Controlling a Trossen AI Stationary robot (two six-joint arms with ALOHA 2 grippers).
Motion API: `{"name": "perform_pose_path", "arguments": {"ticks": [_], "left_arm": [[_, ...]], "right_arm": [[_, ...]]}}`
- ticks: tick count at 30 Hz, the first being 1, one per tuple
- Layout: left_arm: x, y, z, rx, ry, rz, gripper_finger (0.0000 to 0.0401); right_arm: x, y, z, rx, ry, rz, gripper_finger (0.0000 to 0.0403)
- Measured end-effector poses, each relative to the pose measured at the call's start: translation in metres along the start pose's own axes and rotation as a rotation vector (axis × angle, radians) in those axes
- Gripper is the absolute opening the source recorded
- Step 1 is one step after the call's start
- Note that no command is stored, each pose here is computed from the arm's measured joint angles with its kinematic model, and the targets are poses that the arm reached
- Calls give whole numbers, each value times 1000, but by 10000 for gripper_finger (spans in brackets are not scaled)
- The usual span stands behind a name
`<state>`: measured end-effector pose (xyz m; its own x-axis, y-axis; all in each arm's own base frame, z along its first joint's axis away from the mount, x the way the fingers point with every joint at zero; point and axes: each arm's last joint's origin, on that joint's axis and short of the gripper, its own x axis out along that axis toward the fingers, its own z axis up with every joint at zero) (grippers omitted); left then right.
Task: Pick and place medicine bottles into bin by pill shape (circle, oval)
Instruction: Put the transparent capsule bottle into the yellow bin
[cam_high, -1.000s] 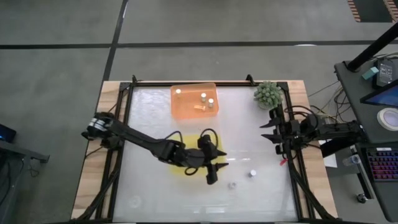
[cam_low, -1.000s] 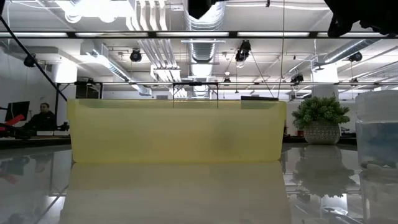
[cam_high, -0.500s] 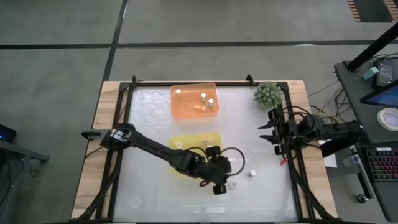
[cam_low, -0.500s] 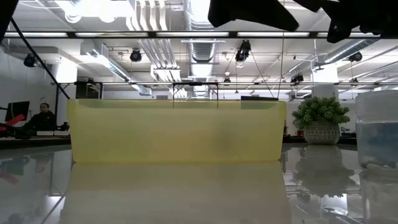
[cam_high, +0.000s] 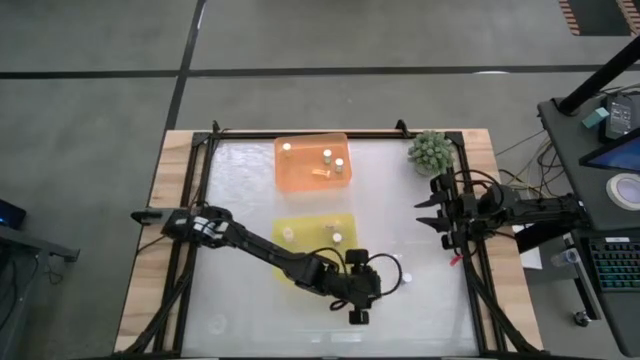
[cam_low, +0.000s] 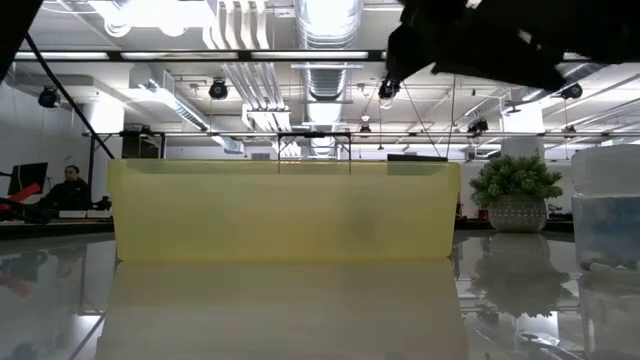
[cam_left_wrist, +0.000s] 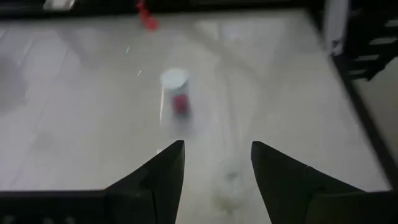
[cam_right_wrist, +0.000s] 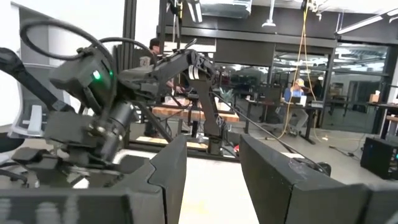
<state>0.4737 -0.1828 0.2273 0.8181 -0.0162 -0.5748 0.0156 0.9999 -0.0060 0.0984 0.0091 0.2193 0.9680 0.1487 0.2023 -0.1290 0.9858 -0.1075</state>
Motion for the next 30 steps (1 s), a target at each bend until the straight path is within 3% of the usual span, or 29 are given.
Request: {"name": "perform_pose_path", "arguments": {"ticks": [10, 21, 30], "left_arm": [[3, -8, -5, 57, -5, -73, 174], [9, -15, -13, 124, -45, -107, 271], [32, -17, -31, 119, -46, -82, 281]], "right_arm": [[0, 0, -2, 6, 5, -5, 139], [0, 0, -6, 94, 15, -4, 139], [0, 1, -15, 130, 42, -3, 139]]}}
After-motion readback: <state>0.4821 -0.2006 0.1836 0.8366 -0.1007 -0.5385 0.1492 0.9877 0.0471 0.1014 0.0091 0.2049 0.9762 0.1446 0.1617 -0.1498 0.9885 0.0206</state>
